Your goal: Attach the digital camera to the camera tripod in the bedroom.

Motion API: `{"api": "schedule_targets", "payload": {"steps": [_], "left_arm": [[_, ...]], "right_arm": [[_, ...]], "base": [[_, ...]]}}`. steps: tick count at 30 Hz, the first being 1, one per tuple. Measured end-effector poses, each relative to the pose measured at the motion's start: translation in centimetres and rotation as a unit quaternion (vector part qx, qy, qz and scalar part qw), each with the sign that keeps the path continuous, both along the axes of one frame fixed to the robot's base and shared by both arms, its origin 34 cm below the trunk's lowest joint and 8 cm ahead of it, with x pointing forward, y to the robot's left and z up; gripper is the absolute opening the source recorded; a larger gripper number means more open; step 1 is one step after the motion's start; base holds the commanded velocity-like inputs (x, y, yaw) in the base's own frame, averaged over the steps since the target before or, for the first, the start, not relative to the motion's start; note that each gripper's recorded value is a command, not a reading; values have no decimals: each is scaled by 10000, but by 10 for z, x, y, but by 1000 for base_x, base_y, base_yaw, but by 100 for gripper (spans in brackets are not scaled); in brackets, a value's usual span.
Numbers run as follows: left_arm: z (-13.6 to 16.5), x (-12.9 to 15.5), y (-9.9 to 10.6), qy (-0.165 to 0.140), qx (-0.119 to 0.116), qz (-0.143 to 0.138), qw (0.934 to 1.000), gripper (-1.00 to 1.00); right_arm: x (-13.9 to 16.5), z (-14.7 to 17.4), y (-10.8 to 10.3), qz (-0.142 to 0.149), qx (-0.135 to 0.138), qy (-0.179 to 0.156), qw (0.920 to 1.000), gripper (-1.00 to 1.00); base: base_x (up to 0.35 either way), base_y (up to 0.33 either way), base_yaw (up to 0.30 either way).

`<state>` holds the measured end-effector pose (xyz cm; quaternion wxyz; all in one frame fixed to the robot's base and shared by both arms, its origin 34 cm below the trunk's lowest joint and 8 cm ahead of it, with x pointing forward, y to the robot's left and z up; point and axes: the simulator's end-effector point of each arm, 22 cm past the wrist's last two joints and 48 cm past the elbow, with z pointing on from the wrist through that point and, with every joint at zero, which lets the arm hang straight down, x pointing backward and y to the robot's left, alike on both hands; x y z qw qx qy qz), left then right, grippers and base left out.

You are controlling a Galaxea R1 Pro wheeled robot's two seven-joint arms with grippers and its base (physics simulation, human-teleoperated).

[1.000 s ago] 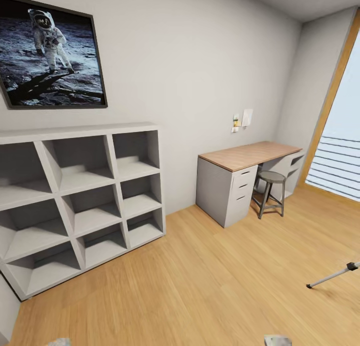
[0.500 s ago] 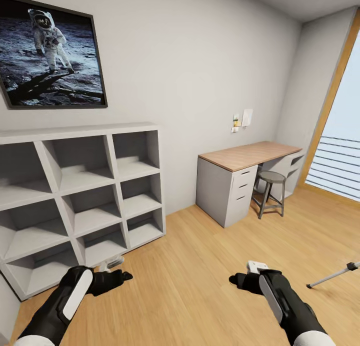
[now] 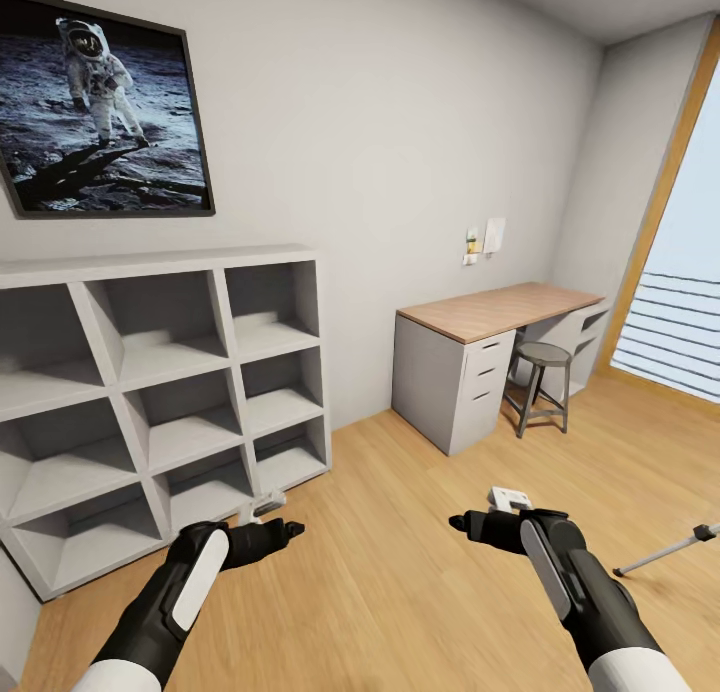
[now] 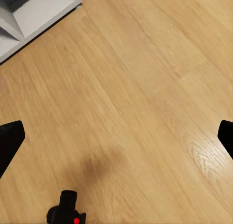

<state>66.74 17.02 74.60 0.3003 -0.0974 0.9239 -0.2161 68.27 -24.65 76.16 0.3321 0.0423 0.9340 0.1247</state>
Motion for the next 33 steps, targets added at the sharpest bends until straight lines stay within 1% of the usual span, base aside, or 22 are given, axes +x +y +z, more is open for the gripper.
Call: {"api": "schedule_targets", "payload": {"steps": [1,2,7,11,14,33], "left_arm": [[1,-1,-8,-1,-47,-31,10000,100],[1,-1,-11,-4,-56,-40,10000,100],[1,-1,-16,11,-25,-39,10000,100],[-1,-1,-13,47,115,32,9999,100],[-5,0,-8,58,216,98,9997,100],[-37,-2,-5,36,236,111,9997,100]], "right_arm": [[0,0,0,5,0,-1,10000,100],[0,0,0,6,-1,-3,10000,100],[-1,-1,1,16,-11,39,10000,100],[-4,-2,1,33,-12,112,9999,100],[-7,-9,3,50,1,186,9998,100],[-10,-44,8,56,54,213,9997,100]], "base": [[0,0,0],[0,0,0],[0,0,0],[0,0,0],[0,0,0],[0,0,0]]}}
